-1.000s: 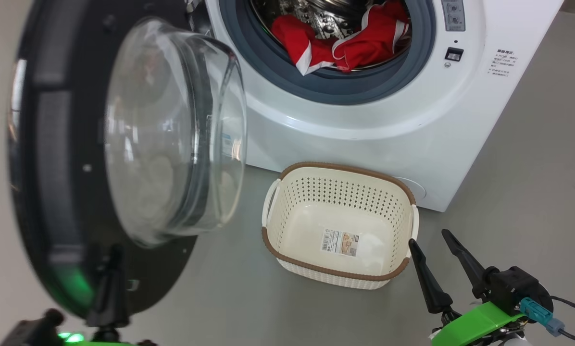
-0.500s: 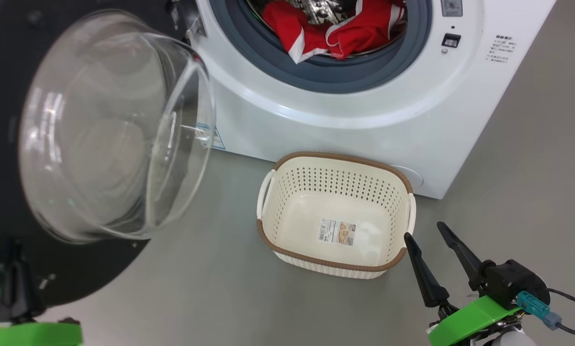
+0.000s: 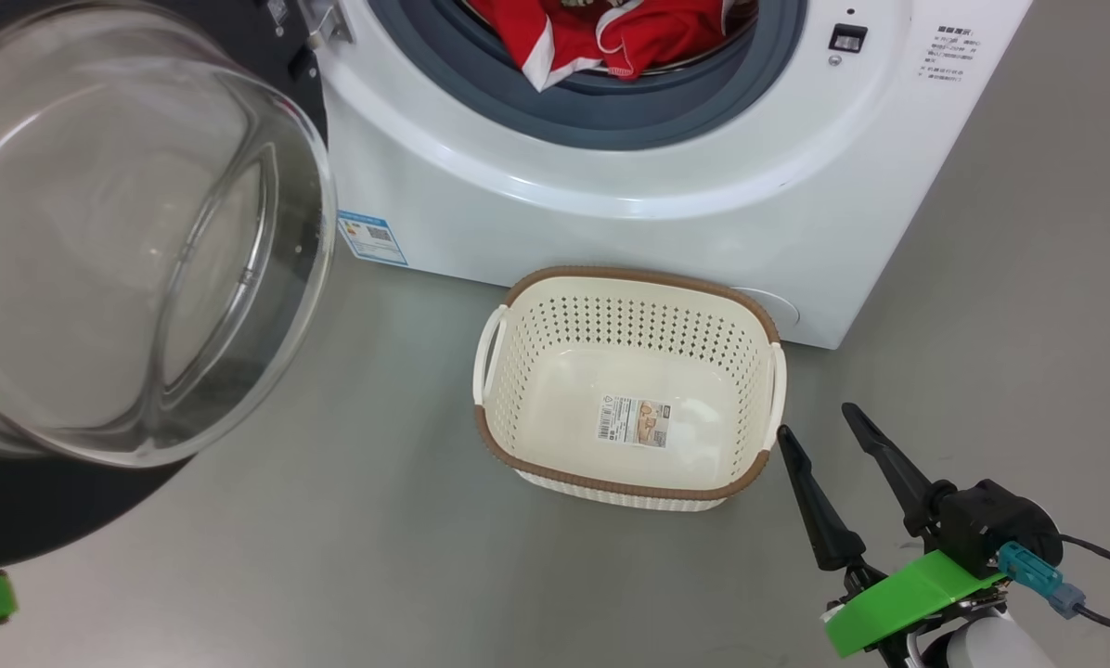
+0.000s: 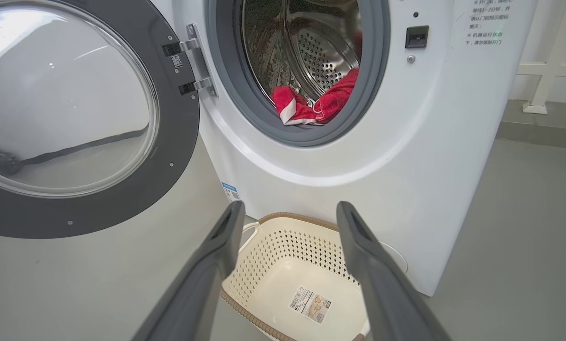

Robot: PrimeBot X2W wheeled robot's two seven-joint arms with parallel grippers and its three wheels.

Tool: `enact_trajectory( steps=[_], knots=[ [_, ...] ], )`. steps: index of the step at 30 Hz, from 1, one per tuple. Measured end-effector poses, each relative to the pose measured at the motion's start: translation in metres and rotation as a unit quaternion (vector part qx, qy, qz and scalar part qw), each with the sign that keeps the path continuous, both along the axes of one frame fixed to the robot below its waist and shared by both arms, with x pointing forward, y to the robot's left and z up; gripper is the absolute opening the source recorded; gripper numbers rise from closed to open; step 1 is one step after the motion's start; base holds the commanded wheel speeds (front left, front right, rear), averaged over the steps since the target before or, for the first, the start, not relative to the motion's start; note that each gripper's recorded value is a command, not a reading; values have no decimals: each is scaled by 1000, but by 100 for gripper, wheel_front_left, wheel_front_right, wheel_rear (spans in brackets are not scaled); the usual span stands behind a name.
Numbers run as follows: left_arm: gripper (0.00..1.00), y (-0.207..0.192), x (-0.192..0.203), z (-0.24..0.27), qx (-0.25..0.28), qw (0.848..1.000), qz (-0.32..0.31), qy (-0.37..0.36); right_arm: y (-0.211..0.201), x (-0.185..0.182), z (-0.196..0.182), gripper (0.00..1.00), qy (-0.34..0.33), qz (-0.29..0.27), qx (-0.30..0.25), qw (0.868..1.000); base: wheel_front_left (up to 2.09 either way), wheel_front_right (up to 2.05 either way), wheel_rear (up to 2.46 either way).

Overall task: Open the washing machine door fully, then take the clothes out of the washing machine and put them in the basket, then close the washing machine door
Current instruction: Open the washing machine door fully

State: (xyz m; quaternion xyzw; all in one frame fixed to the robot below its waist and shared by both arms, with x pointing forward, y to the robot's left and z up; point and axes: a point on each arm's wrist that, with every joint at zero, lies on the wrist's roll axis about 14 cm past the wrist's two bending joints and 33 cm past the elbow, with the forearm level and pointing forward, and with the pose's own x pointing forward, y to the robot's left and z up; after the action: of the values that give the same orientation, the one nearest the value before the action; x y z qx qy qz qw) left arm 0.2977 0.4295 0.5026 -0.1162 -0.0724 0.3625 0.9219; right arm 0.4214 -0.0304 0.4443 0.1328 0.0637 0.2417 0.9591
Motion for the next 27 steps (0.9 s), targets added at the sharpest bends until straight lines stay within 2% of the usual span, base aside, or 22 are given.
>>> enact_trajectory(
  steps=[9, 20, 22, 27],
  knots=[
    [0, 13, 6, 1, 1, 1000, 7, 4, -3, 6, 3, 100, -6, -6, 1, 1000, 0, 0, 0],
    [0, -5, 8, 1, 0, 1000, -17, -2, -3, 5, 13, 100, -19, -7, 3, 1000, 0, 0, 0],
    [4, -12, 8, 0, 0, 1000, -26, 0, -4, 4, 15, 100, -22, -8, 3, 1000, 0, 0, 0],
    [39, -36, 10, -3, 1, 998, -60, 0, -5, 2, 22, 100, -29, -12, 6, 999, 0, 0, 0]
  ],
)
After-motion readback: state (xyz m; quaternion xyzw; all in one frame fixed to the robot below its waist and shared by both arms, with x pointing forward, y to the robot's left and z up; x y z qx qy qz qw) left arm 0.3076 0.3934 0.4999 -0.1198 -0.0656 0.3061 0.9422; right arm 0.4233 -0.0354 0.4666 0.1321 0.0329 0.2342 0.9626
